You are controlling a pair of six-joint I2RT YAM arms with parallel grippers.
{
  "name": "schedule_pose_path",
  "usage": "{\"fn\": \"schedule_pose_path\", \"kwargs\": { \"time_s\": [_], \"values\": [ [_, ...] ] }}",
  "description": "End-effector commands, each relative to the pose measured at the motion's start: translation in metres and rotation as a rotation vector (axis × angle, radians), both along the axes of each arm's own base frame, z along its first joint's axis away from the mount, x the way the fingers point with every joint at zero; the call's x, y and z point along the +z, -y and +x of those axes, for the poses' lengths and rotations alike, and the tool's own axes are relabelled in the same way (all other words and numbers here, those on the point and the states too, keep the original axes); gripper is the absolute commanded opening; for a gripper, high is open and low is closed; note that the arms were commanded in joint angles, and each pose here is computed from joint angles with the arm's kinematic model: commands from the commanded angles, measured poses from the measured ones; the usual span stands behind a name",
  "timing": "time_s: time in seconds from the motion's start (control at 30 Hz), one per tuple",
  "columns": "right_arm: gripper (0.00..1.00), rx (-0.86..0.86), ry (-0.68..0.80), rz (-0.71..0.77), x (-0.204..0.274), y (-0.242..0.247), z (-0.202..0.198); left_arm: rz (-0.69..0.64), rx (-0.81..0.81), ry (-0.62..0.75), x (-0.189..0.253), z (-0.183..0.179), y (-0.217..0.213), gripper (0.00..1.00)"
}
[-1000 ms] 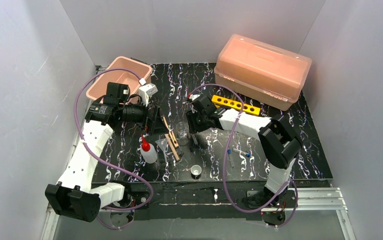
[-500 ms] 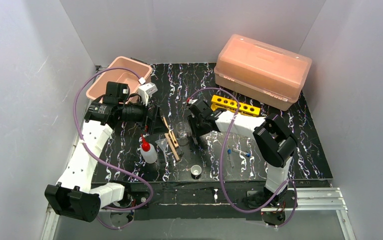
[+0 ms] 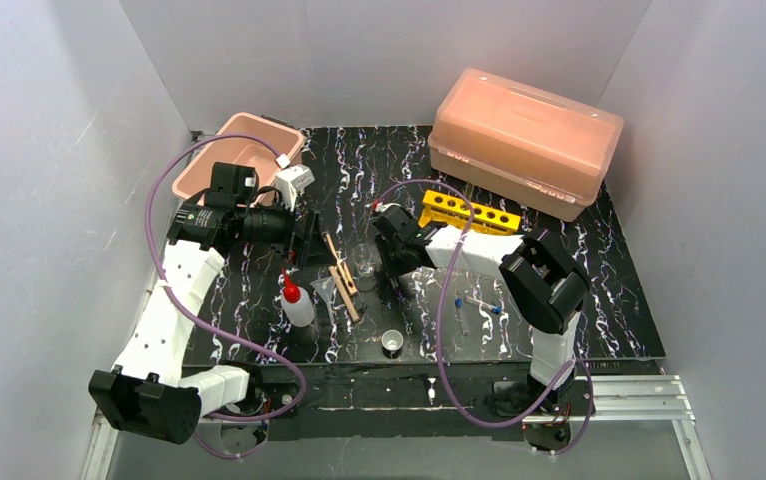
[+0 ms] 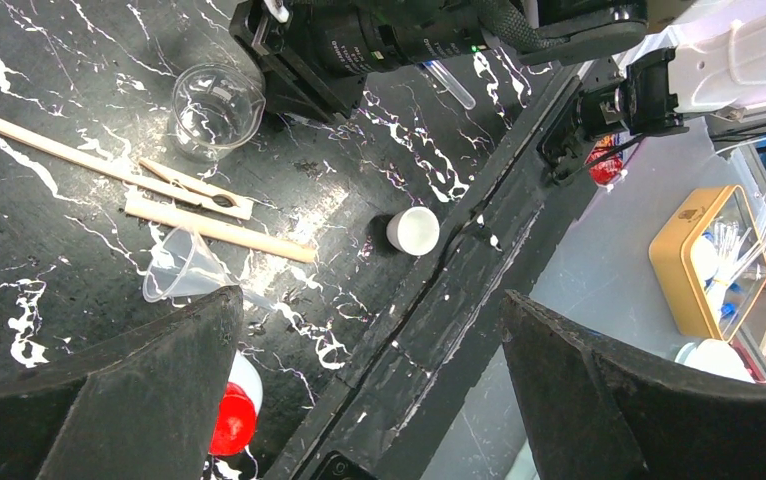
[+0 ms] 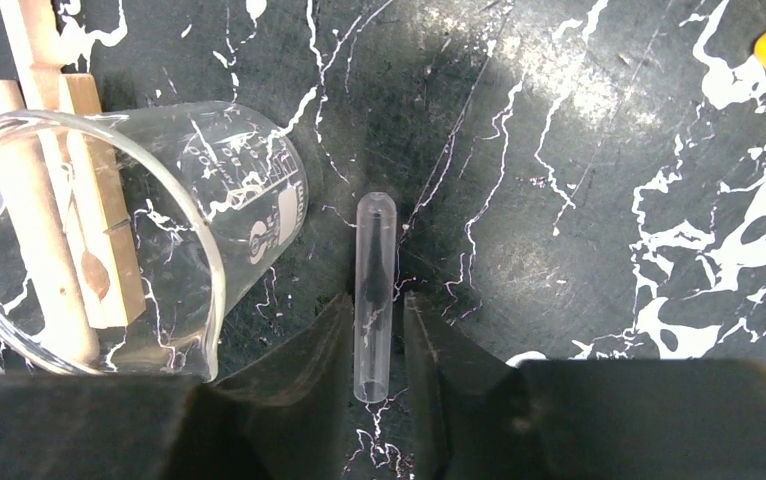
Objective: Organize the chemistry lab equipment
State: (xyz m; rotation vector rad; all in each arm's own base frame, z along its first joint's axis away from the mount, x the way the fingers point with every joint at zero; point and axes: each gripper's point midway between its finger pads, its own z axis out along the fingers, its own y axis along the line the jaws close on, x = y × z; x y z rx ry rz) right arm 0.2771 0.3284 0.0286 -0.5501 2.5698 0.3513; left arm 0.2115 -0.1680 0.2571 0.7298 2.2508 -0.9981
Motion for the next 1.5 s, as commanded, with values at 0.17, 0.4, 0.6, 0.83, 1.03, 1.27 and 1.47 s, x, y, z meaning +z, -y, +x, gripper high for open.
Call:
{"fn": "schedule_pose_path", "kwargs": {
  "time_s": [0.17,0.4,0.6,0.83,1.03,1.27,1.47],
  "values": [
    [0.08,-0.048,0.042,-0.045,0.003,0.012,0.007,-0.014,-0.018,0.036,0.014,-0.004,0.0,0.99],
    [0.05,0.01,0.246,0.222,0.109,-0.001,0.017,-0.045,-0.013,0.07,0.019,-0.006,0.003,0.99],
    [0.06,0.154,0.521,0.651,0.22,-0.014,-0.01,-0.134,-0.007,0.082,0.029,-0.006,0.012,0.99],
    [0.06,0.237,0.602,0.886,0.28,-0.021,-0.047,-0.232,-0.037,0.054,0.042,-0.011,0.023,0.99],
    [0.05,0.236,0.614,1.024,0.317,-0.034,-0.068,-0.305,-0.06,0.113,0.056,-0.011,0.031,0.99],
    [0.05,0.204,0.613,1.202,0.359,-0.052,-0.085,-0.306,-0.069,0.179,0.054,-0.009,0.035,0.95],
    [0.06,0.226,0.571,1.302,0.378,-0.066,-0.096,-0.327,-0.098,0.23,0.061,-0.014,0.039,0.77]
  ]
}}
